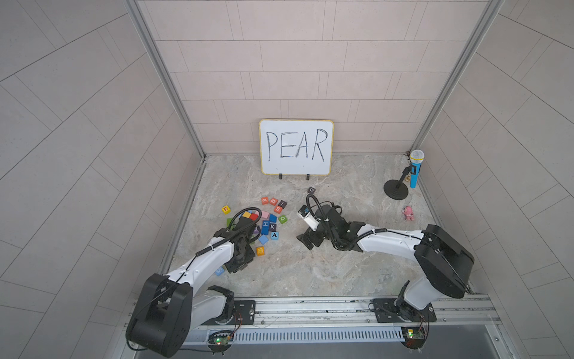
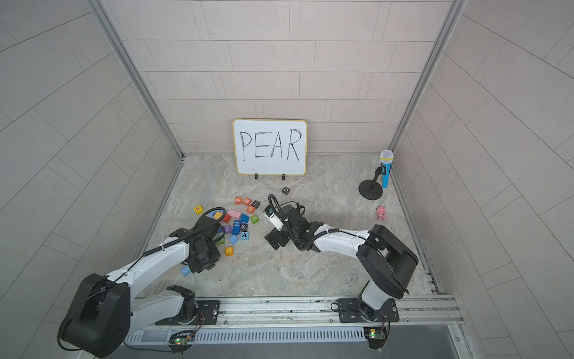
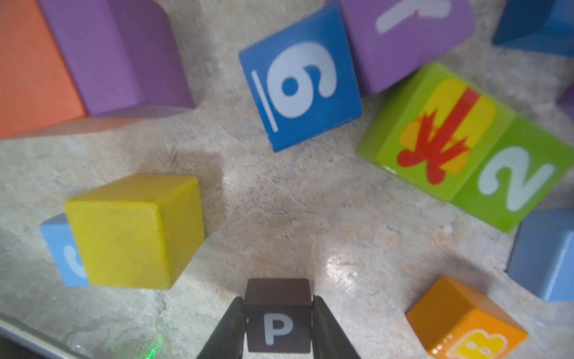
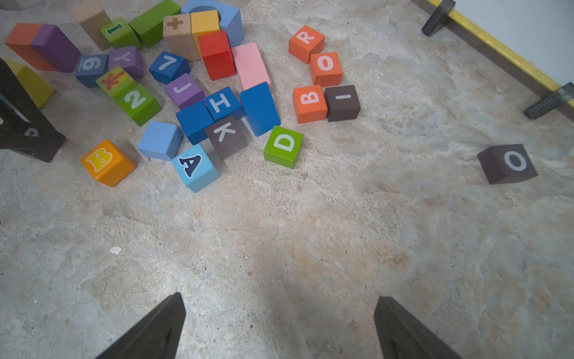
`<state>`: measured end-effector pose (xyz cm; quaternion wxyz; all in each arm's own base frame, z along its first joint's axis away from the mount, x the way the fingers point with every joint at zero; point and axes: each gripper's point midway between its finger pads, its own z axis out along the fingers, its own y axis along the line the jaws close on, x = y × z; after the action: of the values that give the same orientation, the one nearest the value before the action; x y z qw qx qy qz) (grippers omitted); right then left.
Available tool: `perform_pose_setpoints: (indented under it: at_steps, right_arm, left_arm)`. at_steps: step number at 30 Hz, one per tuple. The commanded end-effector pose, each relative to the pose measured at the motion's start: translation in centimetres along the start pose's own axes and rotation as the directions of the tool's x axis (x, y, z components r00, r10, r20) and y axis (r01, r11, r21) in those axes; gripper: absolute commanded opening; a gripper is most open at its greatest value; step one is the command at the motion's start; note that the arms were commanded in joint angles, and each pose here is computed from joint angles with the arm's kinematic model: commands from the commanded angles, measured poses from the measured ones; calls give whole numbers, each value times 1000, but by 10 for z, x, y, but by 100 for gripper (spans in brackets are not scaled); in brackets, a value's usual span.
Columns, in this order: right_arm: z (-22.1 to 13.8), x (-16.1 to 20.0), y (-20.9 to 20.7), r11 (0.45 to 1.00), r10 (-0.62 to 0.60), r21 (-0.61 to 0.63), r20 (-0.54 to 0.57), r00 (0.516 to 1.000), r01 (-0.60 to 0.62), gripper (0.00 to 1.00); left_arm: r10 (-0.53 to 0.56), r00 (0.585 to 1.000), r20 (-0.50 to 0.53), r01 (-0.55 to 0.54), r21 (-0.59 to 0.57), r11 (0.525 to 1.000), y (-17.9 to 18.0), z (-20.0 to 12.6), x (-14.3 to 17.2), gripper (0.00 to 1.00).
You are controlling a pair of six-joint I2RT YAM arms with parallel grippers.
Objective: Spell the uppercase word “pear” with letter blocks
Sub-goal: Pick up the letter block from the center of the board.
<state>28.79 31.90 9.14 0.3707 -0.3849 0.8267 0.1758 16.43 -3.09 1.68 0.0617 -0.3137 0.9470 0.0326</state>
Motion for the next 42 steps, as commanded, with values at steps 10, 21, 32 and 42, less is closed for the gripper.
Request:
perform_pose_setpoints:
  at_steps: [10, 21, 32, 42]
  right_arm:
    - [-5, -4, 0, 1000, -11, 11, 13, 1000, 11, 100]
    - [-6, -5, 0, 1000, 1, 12, 16, 1000, -1, 100]
    - [-9, -7, -2, 1000, 5, 24, 23, 1000, -6, 100]
    - [-10, -10, -4, 999, 14, 41, 33, 999, -15, 100]
  left_arm:
    - [9, 1000, 11, -9, -10, 1000, 1, 5, -1, 39]
    - [26, 999, 19, -26, -10, 1000, 0, 8, -3, 42]
    - [33, 999, 33, -34, 14, 999, -4, 2, -5, 33]
    - [57, 996, 72, -61, 53, 997, -12, -13, -13, 19]
